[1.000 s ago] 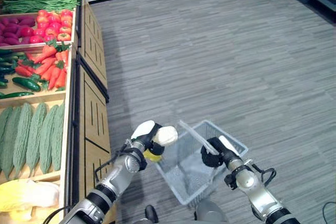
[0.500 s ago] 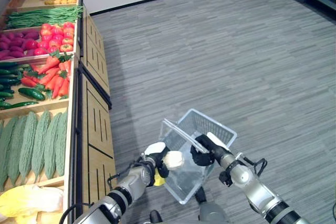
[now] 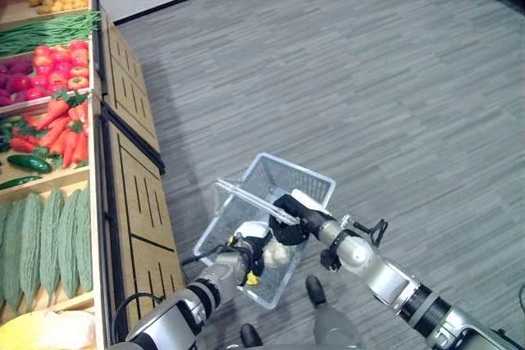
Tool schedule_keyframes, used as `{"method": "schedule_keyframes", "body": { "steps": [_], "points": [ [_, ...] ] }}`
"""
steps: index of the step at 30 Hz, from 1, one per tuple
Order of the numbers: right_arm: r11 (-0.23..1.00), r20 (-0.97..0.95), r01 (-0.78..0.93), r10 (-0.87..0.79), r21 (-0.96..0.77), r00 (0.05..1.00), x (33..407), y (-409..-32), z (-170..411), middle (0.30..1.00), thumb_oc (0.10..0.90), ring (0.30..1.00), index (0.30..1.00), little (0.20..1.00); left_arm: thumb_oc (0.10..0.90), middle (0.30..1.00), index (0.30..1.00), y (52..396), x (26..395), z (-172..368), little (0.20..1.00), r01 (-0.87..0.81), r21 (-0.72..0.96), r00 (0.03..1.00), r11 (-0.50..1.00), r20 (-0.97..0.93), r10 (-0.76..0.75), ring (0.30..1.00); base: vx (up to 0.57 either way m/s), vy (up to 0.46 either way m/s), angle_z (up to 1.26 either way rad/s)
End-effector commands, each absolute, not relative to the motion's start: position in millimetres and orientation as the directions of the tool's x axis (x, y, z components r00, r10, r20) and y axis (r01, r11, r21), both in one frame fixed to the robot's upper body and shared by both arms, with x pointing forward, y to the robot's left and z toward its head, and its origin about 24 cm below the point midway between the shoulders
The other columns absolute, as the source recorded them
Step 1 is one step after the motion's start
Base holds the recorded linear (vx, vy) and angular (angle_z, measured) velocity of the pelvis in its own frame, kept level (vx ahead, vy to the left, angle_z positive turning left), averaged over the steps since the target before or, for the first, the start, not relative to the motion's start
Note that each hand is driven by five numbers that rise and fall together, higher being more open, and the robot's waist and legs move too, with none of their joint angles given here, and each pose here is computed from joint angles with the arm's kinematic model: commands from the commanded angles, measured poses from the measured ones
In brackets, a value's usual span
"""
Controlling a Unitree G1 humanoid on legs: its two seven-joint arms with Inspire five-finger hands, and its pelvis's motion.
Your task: Get the vegetables into the basket
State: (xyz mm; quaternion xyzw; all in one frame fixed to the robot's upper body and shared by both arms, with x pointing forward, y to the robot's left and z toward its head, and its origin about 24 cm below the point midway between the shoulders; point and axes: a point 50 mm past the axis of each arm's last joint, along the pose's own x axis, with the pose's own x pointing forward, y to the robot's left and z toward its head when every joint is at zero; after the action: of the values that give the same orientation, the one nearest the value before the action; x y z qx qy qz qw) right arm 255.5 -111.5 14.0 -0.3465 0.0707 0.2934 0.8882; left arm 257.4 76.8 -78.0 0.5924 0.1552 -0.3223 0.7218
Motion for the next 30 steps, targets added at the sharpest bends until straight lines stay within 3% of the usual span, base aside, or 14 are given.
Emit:
{"method": "schedule_keyframes", "body": {
  "steps": [1, 30],
  "points": [
    [0.676, 0.138, -0.48, 0.647, -0.56, 0.75, 270, -58, 107, 0.3, 0.4, 0.3, 0.3, 0.3, 0.9, 1.0, 1.0, 76, 282, -61, 1.0, 0.574, 0.819, 0.788, 0.023, -0.545, -0.287, 1.0, 0.0, 0.0, 0.0],
    [0.669, 0.099, -0.536, 0.668, -0.514, 0.738, 266, -59, 98, 0.3, 0.4, 0.3, 0.3, 0.3, 0.9, 1.0, 1.0, 79, 271, -72, 1.0, 0.619, 0.785, 0.758, 0.019, -0.59, -0.277, 1.0, 0.01, -0.001, 0.02]
  ]
}}
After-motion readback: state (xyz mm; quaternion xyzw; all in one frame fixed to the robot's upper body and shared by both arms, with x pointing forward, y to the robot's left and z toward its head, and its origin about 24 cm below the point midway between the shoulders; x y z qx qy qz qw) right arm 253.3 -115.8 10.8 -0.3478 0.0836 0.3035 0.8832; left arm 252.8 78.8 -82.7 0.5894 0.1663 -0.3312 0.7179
